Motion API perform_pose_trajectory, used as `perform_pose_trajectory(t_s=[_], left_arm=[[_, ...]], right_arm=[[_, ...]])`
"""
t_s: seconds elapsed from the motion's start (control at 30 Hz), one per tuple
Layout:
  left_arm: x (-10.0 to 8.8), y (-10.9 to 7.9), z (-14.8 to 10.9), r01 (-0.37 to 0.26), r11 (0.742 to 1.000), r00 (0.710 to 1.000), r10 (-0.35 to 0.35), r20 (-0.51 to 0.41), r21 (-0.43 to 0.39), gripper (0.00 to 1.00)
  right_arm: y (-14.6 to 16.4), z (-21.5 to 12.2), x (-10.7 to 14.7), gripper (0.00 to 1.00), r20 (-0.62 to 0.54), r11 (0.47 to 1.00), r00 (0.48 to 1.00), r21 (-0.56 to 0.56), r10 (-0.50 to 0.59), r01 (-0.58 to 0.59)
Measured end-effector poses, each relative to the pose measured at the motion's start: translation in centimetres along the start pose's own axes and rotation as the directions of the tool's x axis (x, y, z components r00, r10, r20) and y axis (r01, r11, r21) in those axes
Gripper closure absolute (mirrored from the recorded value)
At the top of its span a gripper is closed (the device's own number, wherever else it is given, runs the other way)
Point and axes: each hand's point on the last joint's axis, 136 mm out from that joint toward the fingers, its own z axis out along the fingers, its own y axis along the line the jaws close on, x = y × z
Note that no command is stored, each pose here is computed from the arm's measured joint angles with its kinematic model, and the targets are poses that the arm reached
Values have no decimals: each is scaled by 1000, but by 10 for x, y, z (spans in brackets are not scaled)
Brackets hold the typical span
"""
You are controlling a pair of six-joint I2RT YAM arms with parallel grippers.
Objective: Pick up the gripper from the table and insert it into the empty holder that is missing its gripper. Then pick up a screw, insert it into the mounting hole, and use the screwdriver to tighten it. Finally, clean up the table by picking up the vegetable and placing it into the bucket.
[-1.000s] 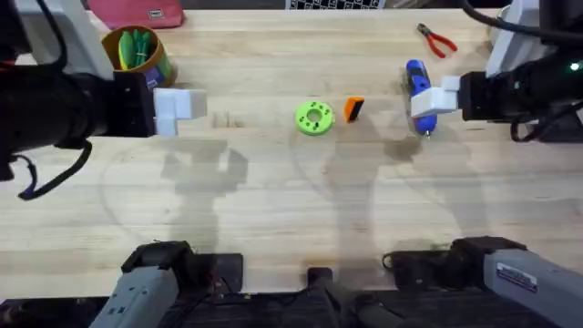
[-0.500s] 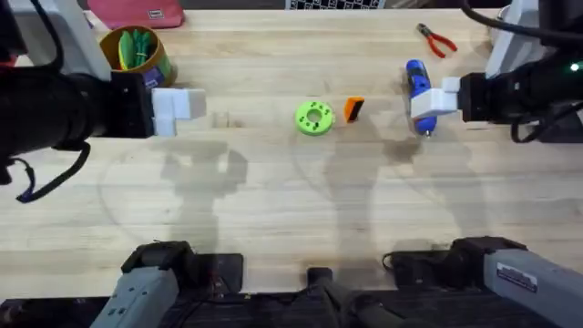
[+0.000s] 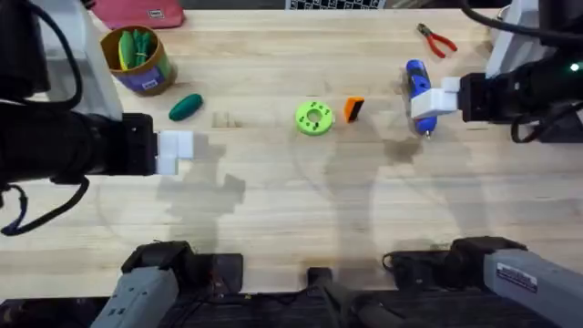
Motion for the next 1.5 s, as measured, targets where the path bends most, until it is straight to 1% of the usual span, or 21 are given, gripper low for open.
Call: perform_pose_trajectory(t_s=[0.1,0.17,0.2,0.23,0.3,0.33,0.37,0.4,0.5,0.6,0.67,0.73,0.87,0.97,1.07,1.23,1.33,1.37,1.4,1.47,1.5], left_arm=[[0,1,0,-13,1000,1000,13,-1,-13,15],[-6,0,-1,-21,1000,999,21,28,-13,14],[-12,0,-2,-23,1000,998,24,60,-14,14],[-22,0,-5,-26,1000,992,28,120,-18,14],[-41,0,-14,-32,999,968,37,248,-24,14],[-48,-1,-20,-36,999,949,42,311,-26,14],[-56,-2,-27,-43,999,919,50,390,-27,15],[-60,-4,-32,-48,999,893,55,447,-25,15],[-70,-9,-45,-71,997,778,72,624,-27,14],[-75,-14,-46,-99,995,664,85,743,-25,14],[-77,-18,-40,-122,992,613,90,785,-19,14],[-76,-22,-29,-148,989,571,94,816,-10,14],[-70,-34,-4,-217,976,507,99,856,16,15],[-63,-42,12,-263,964,477,100,873,33,15],[-57,-47,23,-297,954,437,101,894,37,15],[-46,-56,34,-344,938,400,99,911,49,14],[-39,-68,34,-411,909,369,100,924,66,15],[-35,-74,35,-445,892,368,98,925,82,15],[-22,-95,34,-551,823,370,93,924,138,13],[-12,-109,30,-628,758,368,88,926,178,14],[-5,-116,30,-659,724,377,84,922,204,14]], right_arm=[[0,0,0,7,0,1000,1000,0,0,0],[0,0,0,7,0,1000,1000,0,0,0],[0,0,0,7,0,1000,1000,0,0,0],[0,0,0,7,0,1000,1000,0,0,0],[0,0,0,7,0,1000,1000,0,0,0],[0,0,0,7,0,1000,1000,0,0,0],[0,0,0,7,0,1000,1000,0,0,0],[0,0,0,7,0,1000,1000,0,0,0],[0,0,0,8,0,1000,1000,0,0,0],[0,0,0,8,0,1000,1000,0,0,0],[0,0,0,7,0,1000,1000,0,0,0],[0,0,0,8,0,1000,1000,0,0,0],[0,0,0,7,0,1000,1000,0,0,0],[0,0,0,7,0,1000,1000,0,0,0],[0,0,0,8,0,1000,1000,0,0,0],[0,0,0,7,0,1000,1000,0,0,0],[0,0,0,8,0,1000,1000,0,0,0],[0,0,0,7,0,1000,1000,0,0,0],[0,0,0,8,0,1000,1000,0,0,0],[0,0,0,8,0,1000,1000,0,0,0],[0,0,0,8,0,1000,1000,0,0,0]])
